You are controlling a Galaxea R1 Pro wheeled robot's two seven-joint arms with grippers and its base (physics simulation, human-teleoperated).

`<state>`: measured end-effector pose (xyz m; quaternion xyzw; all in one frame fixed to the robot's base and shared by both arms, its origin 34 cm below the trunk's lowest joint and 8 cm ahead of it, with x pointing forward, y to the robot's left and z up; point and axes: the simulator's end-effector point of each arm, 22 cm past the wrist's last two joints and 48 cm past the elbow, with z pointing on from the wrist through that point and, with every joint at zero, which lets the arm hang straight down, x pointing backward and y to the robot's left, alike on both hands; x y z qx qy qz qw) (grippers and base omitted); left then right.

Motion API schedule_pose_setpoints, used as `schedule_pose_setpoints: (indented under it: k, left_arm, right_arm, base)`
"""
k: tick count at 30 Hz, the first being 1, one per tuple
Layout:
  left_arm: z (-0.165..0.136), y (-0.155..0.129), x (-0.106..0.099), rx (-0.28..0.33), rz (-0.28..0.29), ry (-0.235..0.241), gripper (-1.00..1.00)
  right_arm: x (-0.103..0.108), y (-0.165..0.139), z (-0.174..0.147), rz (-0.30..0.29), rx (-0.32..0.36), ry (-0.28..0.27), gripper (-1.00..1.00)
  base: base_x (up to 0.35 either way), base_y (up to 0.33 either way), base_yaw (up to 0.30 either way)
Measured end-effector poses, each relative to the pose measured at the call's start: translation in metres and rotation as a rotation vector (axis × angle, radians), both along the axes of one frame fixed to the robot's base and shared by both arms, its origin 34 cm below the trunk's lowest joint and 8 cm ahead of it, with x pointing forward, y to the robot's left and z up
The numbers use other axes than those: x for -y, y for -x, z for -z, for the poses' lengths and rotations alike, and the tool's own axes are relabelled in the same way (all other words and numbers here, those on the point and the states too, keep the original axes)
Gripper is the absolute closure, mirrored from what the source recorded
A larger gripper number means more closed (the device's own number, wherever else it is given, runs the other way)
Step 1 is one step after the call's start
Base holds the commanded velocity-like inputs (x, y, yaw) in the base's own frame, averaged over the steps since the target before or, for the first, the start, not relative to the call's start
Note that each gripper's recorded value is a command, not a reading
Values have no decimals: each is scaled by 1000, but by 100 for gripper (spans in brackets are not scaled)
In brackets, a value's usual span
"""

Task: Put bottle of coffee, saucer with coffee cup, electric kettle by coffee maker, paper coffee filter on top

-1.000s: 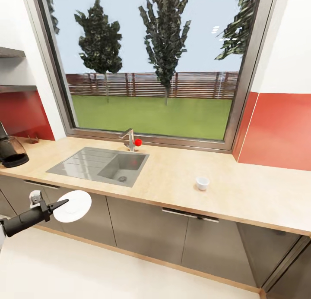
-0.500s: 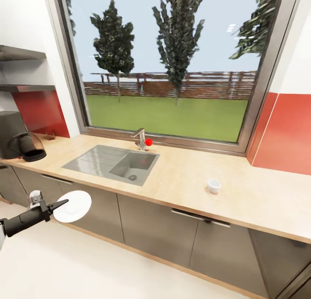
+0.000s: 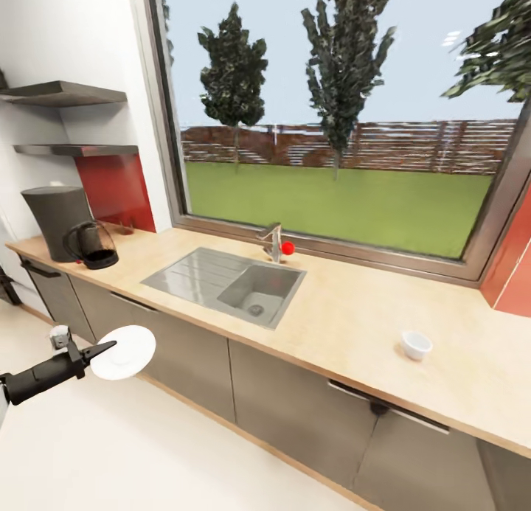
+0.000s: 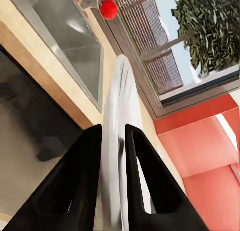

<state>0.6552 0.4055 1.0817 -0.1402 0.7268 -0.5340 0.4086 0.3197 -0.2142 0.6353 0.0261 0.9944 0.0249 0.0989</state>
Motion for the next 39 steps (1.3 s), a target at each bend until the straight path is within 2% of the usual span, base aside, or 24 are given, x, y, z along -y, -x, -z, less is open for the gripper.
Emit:
schedule_pose_setpoints:
  k: [6,19,39]
  left_arm:
    - [0,0,-1,1,-1,0,100]
    - [0,0,-1,-1,-1,-2,100]
    - [1,0,-1,-3,-2,-2,100]
  right_arm:
    - [0,0,0,0,0,0,-100]
    - [0,0,0,-1,-2,0,-100]
    - [-2,1,1,-3,-4,-3,-100]
  base:
    - [226,227,279]
    - [69,300,279]
    - [228,272,279]
